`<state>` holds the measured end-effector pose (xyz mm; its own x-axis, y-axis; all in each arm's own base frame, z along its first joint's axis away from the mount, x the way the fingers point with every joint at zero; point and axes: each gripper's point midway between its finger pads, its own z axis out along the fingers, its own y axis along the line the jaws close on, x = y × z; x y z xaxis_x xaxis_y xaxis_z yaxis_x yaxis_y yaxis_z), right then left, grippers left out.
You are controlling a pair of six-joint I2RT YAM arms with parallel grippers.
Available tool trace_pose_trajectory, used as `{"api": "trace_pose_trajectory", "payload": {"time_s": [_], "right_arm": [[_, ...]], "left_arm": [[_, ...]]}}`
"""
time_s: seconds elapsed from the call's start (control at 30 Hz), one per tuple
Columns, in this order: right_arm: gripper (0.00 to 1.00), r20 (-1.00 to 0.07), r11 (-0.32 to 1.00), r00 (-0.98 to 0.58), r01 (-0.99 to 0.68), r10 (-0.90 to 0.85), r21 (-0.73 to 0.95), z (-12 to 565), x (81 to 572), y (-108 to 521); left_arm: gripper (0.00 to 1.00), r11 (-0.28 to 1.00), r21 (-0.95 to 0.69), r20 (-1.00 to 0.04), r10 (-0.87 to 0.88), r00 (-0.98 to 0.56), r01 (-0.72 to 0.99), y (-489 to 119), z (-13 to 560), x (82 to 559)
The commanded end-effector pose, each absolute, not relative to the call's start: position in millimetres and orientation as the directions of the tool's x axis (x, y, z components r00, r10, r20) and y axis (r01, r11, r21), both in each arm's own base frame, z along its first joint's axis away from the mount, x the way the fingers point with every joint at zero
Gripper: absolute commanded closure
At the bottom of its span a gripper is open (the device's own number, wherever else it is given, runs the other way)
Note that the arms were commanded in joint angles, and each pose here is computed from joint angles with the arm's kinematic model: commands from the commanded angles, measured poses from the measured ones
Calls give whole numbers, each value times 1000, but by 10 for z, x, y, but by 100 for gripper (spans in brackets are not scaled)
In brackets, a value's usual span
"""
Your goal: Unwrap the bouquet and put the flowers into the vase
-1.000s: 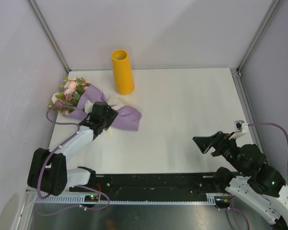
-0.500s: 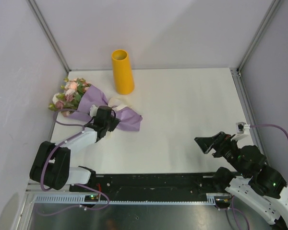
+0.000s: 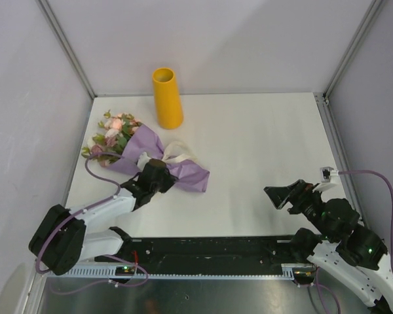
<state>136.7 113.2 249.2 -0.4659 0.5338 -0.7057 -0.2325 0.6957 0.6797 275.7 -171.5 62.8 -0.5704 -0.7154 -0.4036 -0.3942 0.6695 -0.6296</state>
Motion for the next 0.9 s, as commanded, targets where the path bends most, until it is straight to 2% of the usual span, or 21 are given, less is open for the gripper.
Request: {"api": "trace_pose_trajectory", "payload": {"time_s": [0.0, 0.07, 0.23, 0.37, 0.47, 0.57, 0.73, 0.87], "right_arm": [[5, -710, 681, -457, -264, 536, 683, 2533, 1443, 1250], [7, -707, 681, -472, -265, 526, 683, 2519, 1481, 1329], [11, -700, 684, -506, -262, 503, 681, 2506, 1658, 1591], [13, -690, 667, -500, -263, 524, 697, 2555, 1894, 1847], [14, -685, 641, -491, -290, 538, 711, 2627, 2067, 2087], [15, -691, 624, -481, -324, 539, 711, 2642, 2268, 2362], [16, -693, 607, -483, -351, 535, 713, 2504, 2573, 2745], [19, -640, 595, -510, -276, 575, 755, 2250, 2833, 2957]], "left_arm": [[98, 670, -676, -396, -681, -616, -305, -2028, 777, 2516], [95, 682, -681, -398, -651, -647, -267, -2121, 816, 2410], [65, 704, -698, -463, -582, -668, -129, -2189, 1169, 2355], [43, 717, -695, -546, -566, -617, -43, -2084, 1574, 2369], [30, 737, -676, -616, -566, -549, -2, -1901, 1858, 2402], [28, 769, -640, -667, -557, -495, -3, -1650, 2016, 2479], [30, 755, -648, -636, -611, -471, -103, -1184, 2072, 2596], [30, 768, -615, -621, -613, -489, -180, -966, 1936, 2626]]}}
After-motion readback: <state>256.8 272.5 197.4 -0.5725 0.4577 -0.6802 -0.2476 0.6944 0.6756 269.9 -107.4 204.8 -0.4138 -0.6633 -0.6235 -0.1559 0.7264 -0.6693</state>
